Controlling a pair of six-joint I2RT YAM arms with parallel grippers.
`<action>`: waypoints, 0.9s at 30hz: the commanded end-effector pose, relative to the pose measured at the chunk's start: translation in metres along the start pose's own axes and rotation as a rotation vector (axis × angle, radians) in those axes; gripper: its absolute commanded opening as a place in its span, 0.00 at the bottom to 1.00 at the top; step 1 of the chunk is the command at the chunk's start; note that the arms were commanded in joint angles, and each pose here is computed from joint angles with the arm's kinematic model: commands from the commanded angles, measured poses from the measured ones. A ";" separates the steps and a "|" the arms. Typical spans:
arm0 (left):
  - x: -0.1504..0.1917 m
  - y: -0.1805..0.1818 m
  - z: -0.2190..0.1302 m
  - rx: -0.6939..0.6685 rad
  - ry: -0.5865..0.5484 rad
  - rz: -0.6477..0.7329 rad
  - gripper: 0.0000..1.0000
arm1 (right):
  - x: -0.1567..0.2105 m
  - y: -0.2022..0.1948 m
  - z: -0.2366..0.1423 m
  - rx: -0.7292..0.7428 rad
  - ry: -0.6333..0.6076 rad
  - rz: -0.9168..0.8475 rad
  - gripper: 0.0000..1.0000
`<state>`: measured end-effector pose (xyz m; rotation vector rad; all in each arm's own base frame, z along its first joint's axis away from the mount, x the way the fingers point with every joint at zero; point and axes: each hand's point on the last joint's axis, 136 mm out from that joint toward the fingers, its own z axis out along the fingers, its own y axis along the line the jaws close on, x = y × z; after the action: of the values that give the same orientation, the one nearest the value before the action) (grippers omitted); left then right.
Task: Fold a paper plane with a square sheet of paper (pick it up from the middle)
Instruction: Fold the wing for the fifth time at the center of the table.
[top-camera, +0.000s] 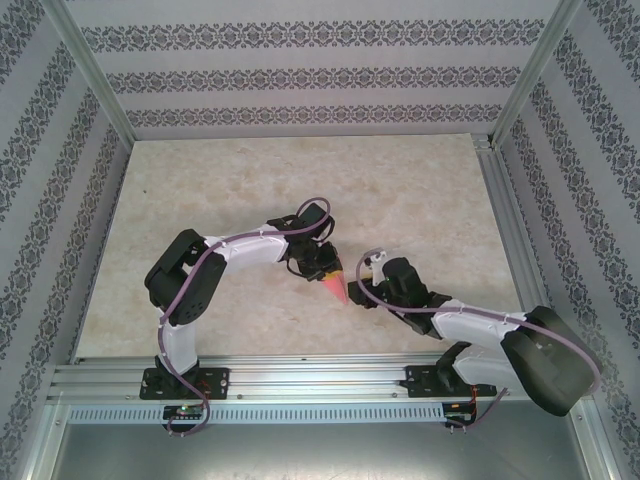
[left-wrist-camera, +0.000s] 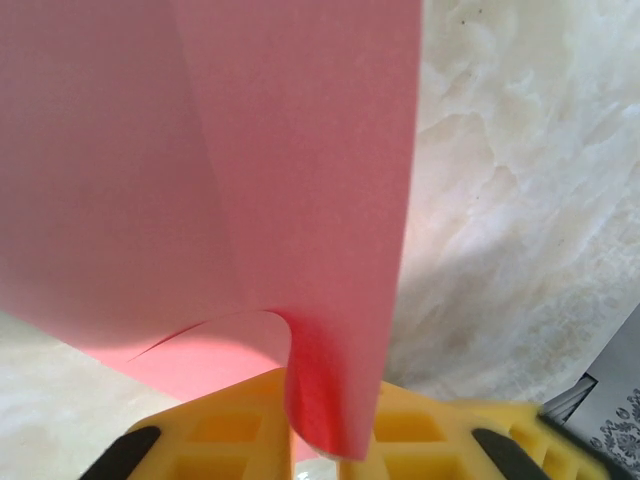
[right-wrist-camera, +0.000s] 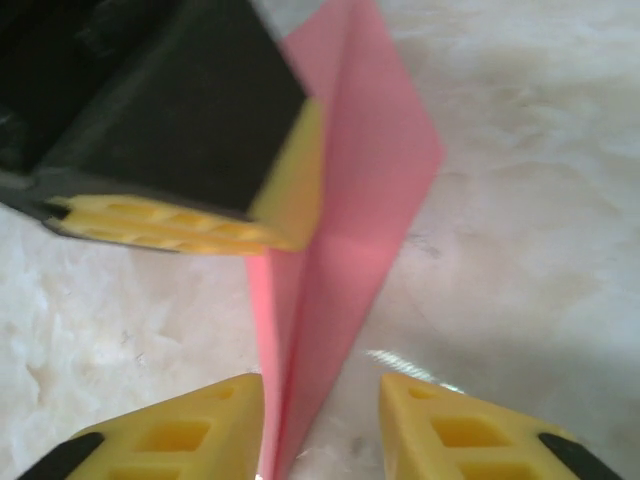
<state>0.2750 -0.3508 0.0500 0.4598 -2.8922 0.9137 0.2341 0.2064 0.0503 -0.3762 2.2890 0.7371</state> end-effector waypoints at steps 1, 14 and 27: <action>0.001 -0.002 -0.001 -0.020 -0.007 0.038 0.18 | 0.009 0.001 0.000 -0.095 0.107 0.232 0.41; -0.002 0.002 -0.005 -0.023 -0.006 0.082 0.02 | -0.012 0.024 0.014 -0.247 0.149 0.452 0.27; -0.002 -0.012 -0.016 0.094 0.021 0.164 0.00 | -0.010 0.034 0.013 -0.310 0.188 0.528 0.34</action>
<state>0.2753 -0.3499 0.0529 0.2890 -2.9074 0.9650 0.2289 0.2389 0.0535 0.0410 2.5157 1.3372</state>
